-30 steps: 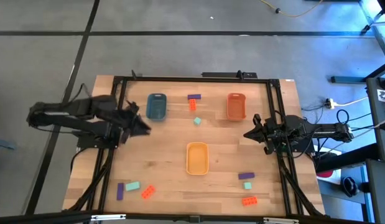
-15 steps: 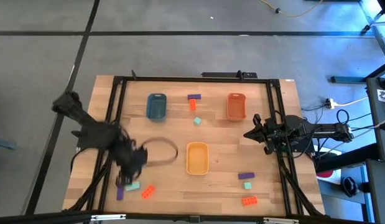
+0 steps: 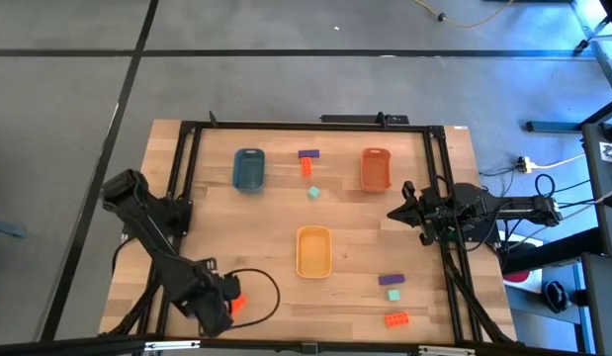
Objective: Sort & place blocks by color
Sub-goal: Put the bottom left light blue block into the blue bin
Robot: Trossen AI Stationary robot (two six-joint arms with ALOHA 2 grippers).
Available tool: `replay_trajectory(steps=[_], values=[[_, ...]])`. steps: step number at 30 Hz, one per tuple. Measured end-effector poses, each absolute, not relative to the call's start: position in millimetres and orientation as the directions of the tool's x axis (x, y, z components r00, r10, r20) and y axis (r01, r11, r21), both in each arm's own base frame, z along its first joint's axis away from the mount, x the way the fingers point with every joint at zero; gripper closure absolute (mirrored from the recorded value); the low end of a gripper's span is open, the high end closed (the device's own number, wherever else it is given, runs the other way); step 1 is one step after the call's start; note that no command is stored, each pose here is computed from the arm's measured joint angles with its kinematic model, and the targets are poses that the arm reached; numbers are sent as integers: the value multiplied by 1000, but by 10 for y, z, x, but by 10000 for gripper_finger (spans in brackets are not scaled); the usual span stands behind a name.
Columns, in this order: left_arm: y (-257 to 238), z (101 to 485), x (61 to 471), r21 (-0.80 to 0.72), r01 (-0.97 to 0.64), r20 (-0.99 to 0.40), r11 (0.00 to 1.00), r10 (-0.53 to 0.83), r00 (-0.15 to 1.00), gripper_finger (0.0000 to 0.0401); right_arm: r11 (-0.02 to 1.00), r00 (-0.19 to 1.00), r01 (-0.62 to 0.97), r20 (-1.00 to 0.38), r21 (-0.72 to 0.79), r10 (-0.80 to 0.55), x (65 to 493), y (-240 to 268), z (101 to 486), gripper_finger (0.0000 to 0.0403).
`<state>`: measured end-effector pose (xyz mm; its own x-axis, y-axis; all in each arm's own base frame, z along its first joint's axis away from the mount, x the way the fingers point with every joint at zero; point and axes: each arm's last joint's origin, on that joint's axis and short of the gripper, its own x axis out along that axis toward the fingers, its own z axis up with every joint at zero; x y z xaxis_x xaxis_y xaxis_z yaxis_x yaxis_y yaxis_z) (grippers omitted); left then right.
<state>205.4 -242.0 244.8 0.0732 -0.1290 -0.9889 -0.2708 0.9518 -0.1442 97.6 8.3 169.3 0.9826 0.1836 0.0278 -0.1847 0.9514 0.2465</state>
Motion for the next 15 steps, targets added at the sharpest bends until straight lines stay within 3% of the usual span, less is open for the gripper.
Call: replay_trajectory(steps=[5, 15], values=[[-2395, 2205, 2080, -186, -300, -982, 936, -182, 41, 191, 951, 983, -185, 28, 246, 183, 976, 82, 1693, 386], [-2299, 1904, 1938, -159, -293, -987, 943, -154, 39, 180, 951, 983, -185, 28, 246, 184, 976, 83, 1693, 386]])
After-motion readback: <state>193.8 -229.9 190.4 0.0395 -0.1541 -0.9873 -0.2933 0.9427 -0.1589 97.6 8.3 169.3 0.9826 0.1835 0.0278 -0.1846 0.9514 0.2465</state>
